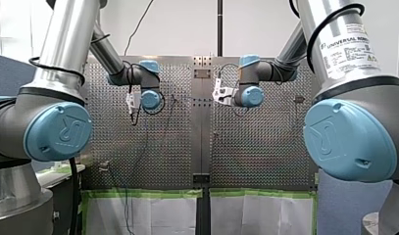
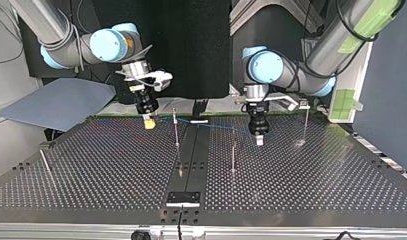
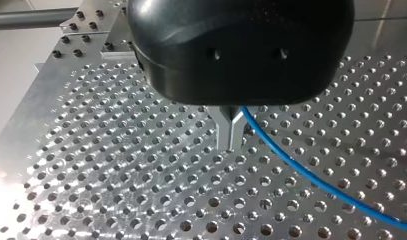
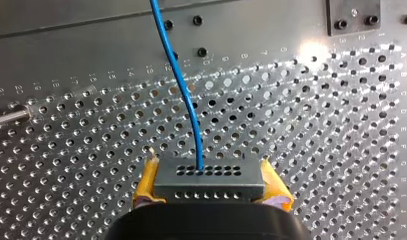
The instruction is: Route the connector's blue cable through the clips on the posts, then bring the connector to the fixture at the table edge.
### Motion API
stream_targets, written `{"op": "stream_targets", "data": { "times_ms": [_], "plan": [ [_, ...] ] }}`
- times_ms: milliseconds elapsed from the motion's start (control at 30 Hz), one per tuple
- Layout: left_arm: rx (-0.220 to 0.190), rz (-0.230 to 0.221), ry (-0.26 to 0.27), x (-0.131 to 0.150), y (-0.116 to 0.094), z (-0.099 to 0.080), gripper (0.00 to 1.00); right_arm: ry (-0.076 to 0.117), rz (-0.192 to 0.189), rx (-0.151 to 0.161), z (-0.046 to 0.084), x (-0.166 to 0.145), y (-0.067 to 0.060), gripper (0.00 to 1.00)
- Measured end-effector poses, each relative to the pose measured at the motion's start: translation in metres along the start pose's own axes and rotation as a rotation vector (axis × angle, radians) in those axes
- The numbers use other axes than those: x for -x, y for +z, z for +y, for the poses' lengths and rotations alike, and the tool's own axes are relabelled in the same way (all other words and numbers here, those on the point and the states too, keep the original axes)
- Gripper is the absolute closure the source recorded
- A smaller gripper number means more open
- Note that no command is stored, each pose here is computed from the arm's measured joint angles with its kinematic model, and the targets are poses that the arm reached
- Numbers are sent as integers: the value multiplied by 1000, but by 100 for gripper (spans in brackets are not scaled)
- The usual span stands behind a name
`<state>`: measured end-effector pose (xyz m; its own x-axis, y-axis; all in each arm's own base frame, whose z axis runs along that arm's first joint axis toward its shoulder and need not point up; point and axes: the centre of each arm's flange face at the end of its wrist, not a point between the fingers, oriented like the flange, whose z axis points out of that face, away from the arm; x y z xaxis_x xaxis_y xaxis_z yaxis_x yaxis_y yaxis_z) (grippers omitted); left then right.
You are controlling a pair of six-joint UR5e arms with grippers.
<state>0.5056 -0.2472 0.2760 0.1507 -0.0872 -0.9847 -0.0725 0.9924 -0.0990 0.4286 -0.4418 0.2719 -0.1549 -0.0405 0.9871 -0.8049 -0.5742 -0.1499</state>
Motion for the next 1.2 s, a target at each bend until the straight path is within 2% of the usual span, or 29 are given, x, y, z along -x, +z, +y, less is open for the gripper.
{"op": "stream_targets", "data": {
  "times_ms": [333, 600, 867, 1100, 1200],
  "plan": [
    [-19, -11, -46, -5, 23, -7, 100, 9, 16, 10, 10, -2, 4, 100],
    [-30, -22, -72, 0, 33, -2, 100, 17, 42, 23, 20, -6, 9, 100],
    [-31, -35, -83, 7, 45, 5, 100, 21, 26, 25, 26, 2, 28, 100],
    [-44, -48, -109, 14, 56, 9, 100, 22, 37, 15, 27, -1, 41, 100],
    [-51, -56, -117, 18, 61, 10, 100, 22, 28, 15, 29, 1, 47, 100]
  ]
}}
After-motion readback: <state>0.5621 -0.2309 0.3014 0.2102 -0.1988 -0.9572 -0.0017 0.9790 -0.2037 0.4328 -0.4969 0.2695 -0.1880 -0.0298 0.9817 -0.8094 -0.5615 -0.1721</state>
